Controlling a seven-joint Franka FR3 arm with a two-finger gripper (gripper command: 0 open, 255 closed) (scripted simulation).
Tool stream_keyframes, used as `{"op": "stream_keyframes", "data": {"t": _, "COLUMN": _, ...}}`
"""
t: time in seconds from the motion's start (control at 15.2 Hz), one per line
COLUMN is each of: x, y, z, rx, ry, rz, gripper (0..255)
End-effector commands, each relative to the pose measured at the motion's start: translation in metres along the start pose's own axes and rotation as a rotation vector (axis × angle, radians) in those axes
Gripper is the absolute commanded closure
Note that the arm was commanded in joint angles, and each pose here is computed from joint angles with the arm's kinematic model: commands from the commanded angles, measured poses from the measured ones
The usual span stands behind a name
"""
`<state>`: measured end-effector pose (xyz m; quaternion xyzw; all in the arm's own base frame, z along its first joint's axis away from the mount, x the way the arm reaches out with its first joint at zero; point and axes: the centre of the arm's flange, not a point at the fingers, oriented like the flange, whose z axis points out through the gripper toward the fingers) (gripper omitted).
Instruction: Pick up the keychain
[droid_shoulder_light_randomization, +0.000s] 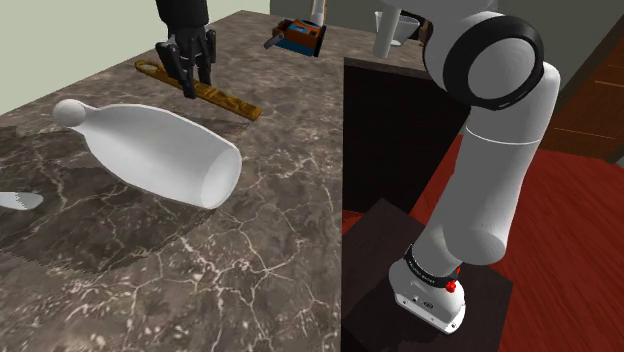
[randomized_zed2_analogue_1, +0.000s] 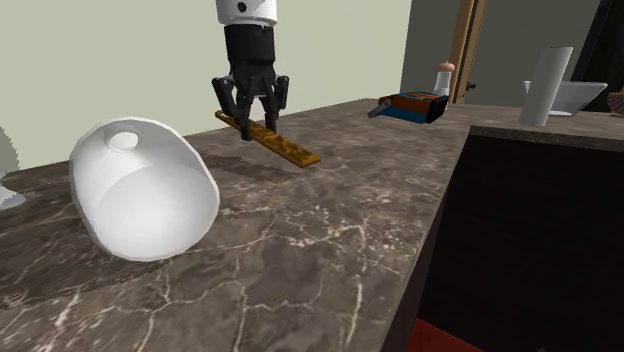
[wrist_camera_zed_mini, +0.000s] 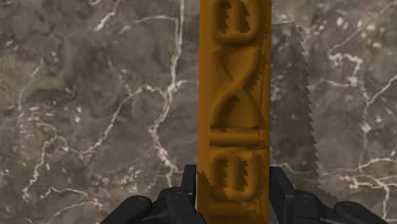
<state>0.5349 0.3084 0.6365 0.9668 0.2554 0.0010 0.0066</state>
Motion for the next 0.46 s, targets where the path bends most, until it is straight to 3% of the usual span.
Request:
{"op": "stream_keyframes", "data": {"t": 0.0, "x": 0.001, "y": 0.001, "z": -0.01, "rx": 0.0, "ry": -0.001, "rz": 0.0, "gripper": 255}}
{"op": "stream_keyframes", "data": {"t": 0.4, "x": 0.001, "y": 0.001, "z": -0.032, "rx": 0.0, "ry": -0.001, "rz": 0.0, "gripper": 255}}
